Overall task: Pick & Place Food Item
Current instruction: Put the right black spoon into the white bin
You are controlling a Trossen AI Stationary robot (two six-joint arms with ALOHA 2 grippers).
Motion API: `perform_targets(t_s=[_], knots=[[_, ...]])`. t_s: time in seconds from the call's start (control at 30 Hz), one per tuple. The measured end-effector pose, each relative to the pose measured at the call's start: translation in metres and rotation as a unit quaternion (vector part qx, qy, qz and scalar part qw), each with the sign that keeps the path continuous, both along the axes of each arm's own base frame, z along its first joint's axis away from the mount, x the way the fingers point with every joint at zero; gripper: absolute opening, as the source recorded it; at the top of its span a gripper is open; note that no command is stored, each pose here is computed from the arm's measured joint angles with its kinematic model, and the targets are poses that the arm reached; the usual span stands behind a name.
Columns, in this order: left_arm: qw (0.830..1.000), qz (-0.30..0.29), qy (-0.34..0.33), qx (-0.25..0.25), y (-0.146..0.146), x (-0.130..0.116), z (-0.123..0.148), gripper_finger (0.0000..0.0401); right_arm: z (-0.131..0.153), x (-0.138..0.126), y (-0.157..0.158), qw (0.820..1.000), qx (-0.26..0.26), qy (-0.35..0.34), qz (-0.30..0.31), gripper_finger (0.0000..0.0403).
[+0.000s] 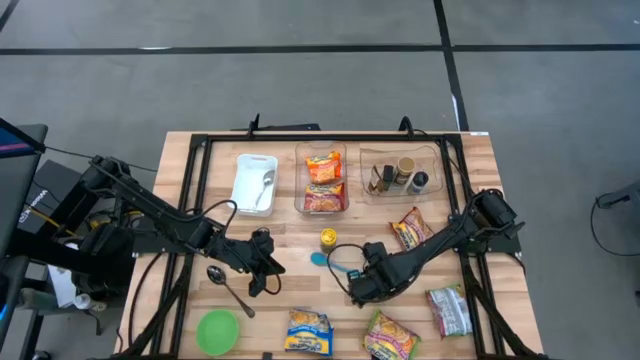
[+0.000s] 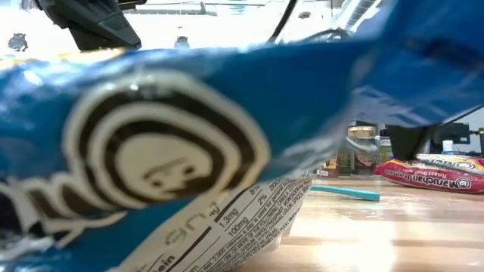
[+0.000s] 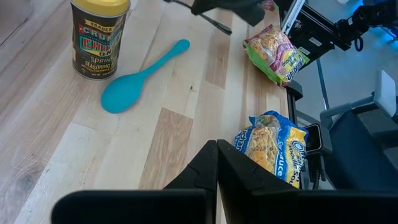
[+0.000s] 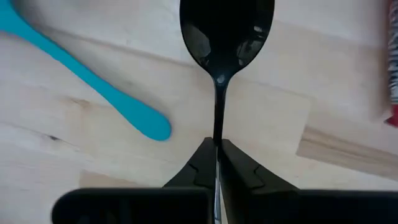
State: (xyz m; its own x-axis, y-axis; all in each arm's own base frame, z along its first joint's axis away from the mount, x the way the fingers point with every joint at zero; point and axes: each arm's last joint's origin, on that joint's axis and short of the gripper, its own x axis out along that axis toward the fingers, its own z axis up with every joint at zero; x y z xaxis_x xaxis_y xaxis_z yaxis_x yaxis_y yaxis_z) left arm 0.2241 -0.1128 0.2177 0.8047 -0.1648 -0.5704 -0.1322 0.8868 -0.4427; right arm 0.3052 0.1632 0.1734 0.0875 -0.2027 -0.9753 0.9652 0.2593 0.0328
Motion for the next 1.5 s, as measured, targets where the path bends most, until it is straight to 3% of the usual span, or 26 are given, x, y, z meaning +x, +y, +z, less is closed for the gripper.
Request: perform_targets(t_s=[0.57,0.97,1.23,1.5], knots=[[0.998,0.0,-0.05,-0.027,-0.003,0.005,0.009,0.0,0.081,0.016,0.0,0.988,-0.13,-0.078,0.003,0.0002],[0.983,0.094,-0.154,-0.029,0.0,0.013,0.026,0.0,0.133,0.03,-0.005,0.941,-0.25,-0.225,-0.024,0.0002],[0.961,0.193,-0.199,-0.002,0.006,0.014,0.033,0.0,0.145,0.042,-0.018,0.919,-0.267,-0.281,-0.073,0.0005],[0.957,0.207,-0.203,-0.001,0.01,0.016,0.034,0.0,0.15,0.062,-0.027,0.909,-0.271,-0.312,-0.052,0.0004]])
